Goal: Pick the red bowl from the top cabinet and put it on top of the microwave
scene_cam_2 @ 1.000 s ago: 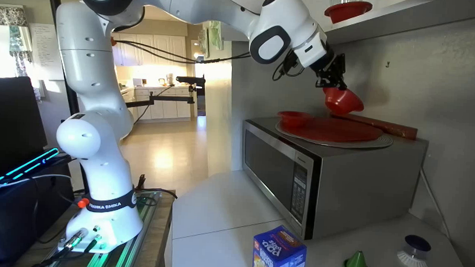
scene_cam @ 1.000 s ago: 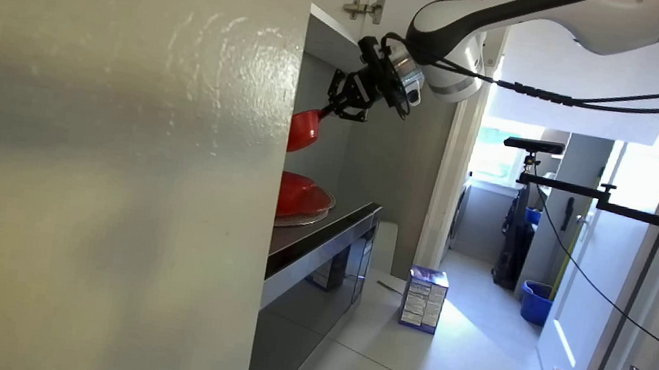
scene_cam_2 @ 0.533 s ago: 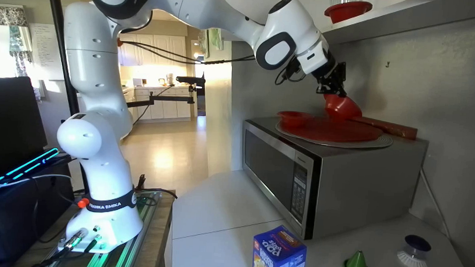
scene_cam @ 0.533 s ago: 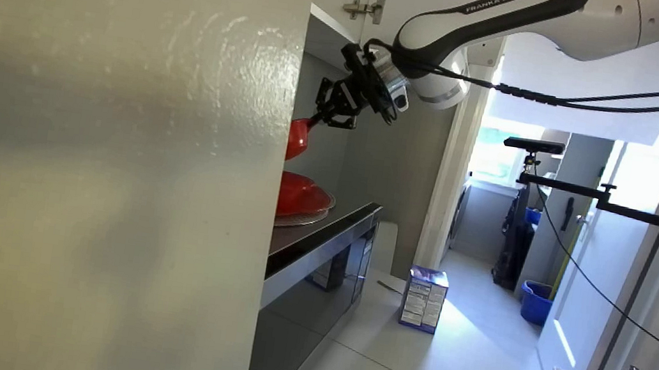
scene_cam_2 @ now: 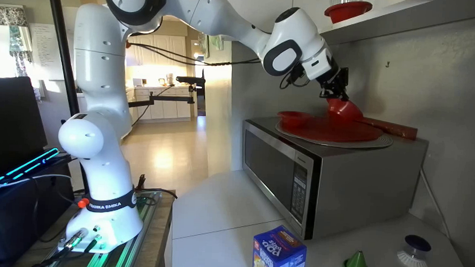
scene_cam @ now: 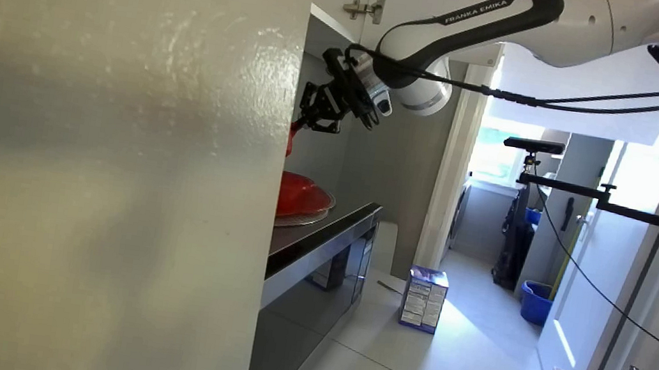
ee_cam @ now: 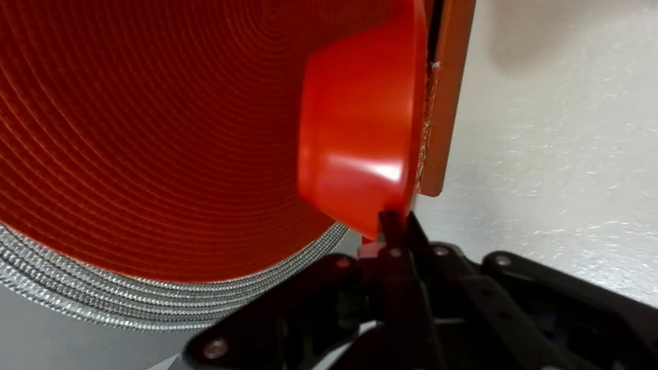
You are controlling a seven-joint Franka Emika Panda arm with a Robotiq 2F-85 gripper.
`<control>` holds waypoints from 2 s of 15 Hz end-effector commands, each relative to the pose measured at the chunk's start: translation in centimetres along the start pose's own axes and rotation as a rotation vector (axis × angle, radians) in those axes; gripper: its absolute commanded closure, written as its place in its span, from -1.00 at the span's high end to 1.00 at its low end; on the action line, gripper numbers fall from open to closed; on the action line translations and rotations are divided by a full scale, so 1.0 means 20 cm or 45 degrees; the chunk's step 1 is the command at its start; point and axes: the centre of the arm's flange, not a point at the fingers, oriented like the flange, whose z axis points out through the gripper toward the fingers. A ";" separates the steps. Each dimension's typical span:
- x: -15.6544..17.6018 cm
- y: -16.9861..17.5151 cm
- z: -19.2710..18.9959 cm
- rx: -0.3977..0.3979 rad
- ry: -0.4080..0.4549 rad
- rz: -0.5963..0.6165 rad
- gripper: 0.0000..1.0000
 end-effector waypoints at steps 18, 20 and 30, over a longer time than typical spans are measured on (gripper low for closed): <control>0.02 0.08 0.06 0.131 0.090 -0.118 0.09; 0.06 0.11 0.01 0.121 0.077 -0.101 0.37; 0.22 0.27 -0.30 -0.048 -0.033 -0.108 1.00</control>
